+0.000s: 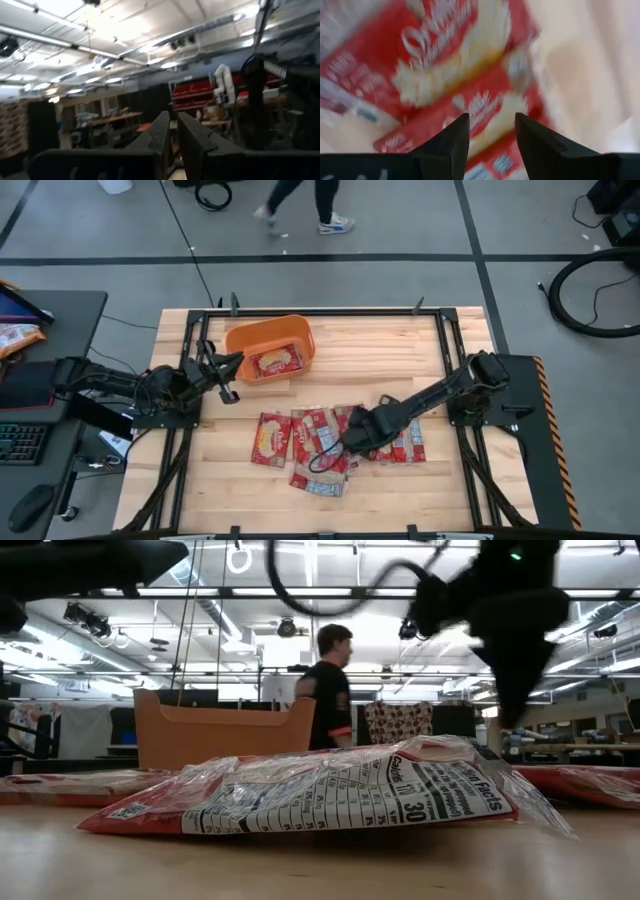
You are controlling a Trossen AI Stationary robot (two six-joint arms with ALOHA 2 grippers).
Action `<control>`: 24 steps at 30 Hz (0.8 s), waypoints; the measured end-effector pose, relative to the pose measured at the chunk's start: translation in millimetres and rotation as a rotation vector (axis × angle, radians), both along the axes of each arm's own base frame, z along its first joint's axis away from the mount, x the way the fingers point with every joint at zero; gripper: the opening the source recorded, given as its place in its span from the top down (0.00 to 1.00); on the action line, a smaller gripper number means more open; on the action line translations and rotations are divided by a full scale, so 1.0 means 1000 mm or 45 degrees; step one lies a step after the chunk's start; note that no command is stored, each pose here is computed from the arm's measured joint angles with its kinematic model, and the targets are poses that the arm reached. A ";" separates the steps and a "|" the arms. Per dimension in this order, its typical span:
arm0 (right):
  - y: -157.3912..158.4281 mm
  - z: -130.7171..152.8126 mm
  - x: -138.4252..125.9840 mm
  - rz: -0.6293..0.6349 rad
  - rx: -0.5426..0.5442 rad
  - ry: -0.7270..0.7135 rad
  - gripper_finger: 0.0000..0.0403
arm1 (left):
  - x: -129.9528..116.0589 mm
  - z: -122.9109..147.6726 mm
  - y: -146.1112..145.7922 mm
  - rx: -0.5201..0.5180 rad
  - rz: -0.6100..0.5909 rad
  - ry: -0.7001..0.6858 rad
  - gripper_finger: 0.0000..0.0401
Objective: Sort popcorn bags into baskets
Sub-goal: Put the red popcorn bag into the orange bin
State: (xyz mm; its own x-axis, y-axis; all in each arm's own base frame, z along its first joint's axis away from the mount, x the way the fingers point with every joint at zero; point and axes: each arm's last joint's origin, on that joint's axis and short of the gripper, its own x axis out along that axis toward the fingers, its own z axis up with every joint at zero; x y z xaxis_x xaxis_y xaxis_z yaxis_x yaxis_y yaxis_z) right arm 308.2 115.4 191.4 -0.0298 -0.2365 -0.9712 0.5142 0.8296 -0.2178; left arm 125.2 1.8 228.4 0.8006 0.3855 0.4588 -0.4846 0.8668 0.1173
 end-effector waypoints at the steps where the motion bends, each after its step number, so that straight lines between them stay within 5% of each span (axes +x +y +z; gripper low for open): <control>1: 0.001 -0.005 -0.005 -0.050 0.013 0.024 0.60 | 0.000 0.000 0.000 0.006 -0.015 -0.007 0.89; 15: 0.035 -0.020 -0.035 -0.512 0.111 0.118 0.59 | 0.003 -0.005 0.003 -0.026 -0.076 0.041 0.89; 24: 0.074 -0.019 -0.056 -0.300 0.145 0.117 0.52 | 0.010 -0.017 -0.001 -0.097 -0.250 0.188 0.89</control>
State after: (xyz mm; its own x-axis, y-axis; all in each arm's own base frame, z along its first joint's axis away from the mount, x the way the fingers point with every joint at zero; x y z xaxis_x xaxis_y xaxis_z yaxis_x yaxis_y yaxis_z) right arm 252.6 189.1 172.0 -0.1601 -0.1023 -0.9818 0.6782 0.7113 -0.1848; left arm 135.3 1.2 211.3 0.9197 0.2449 0.3068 -0.2884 0.9518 0.1048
